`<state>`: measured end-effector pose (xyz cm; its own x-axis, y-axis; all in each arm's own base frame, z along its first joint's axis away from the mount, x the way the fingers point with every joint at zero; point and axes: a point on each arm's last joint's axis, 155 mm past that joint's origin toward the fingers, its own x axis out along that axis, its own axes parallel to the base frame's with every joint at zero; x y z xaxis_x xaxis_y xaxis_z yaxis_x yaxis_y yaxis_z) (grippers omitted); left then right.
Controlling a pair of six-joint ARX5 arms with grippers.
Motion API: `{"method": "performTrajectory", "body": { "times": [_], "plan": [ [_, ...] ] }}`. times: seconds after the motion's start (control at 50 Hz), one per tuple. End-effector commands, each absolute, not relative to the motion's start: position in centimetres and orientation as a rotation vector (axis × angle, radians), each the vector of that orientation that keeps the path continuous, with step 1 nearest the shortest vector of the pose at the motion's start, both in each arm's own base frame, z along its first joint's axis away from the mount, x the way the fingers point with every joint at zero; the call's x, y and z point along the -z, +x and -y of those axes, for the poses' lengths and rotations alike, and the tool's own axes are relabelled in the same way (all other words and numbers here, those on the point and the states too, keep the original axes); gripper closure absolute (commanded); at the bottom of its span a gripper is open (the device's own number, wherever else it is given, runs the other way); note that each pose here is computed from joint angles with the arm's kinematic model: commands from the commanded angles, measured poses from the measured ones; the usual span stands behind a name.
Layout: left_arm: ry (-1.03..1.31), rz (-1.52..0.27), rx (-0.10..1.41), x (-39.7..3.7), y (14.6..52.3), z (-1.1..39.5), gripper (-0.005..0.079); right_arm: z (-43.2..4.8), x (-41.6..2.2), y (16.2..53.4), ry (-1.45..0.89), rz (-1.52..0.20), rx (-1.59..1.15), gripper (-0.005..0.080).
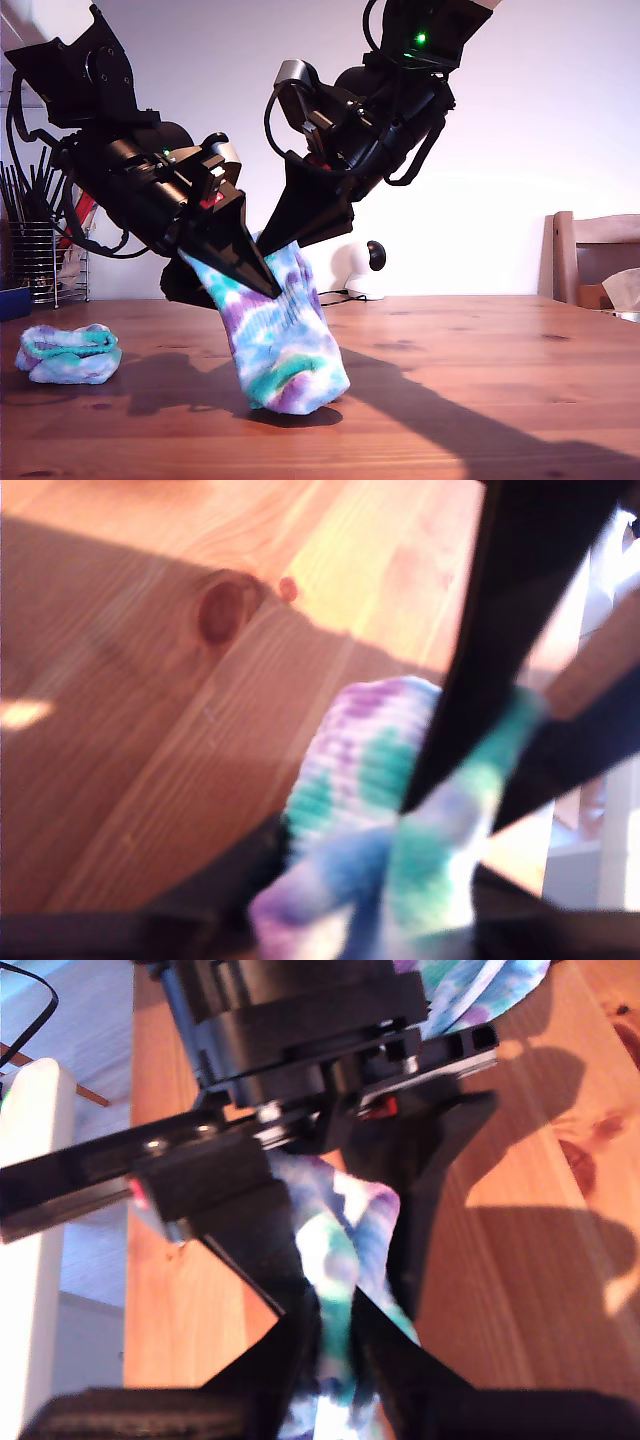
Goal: Fold the socks in front of you. After folding them, place them to the left side.
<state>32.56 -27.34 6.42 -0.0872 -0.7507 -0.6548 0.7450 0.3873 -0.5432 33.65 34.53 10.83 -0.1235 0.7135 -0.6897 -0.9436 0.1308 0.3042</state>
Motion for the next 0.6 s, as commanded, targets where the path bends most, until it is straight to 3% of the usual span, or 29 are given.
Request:
{"method": "performTrajectory", "body": {
  "times": [0.0, 0.1, 0.32, 0.58],
  "plan": [
    [0.023, -1.055, 1.268, -7.1, 32.7, 27.4, 0.0764, -35.0, -11.7, 33.7, -0.339, -0.851, -1.469, 0.0764],
    [0.024, -1.057, 1.270, -7.1, 32.6, 27.4, 0.0764, -35.0, -11.7, 33.7, -0.339, -0.850, -1.470, 0.0714],
    [0.056, -1.078, 1.234, -6.4, 32.8, 26.9, 0.0764, -35.0, -12.3, 34.1, -0.336, -0.842, -1.463, 0.0510],
    [0.094, -1.101, 1.177, -5.8, 33.3, 26.1, 0.0764, -34.3, -14.9, 35.8, -0.331, -0.809, -1.433, 0.0469]
  ]
}}
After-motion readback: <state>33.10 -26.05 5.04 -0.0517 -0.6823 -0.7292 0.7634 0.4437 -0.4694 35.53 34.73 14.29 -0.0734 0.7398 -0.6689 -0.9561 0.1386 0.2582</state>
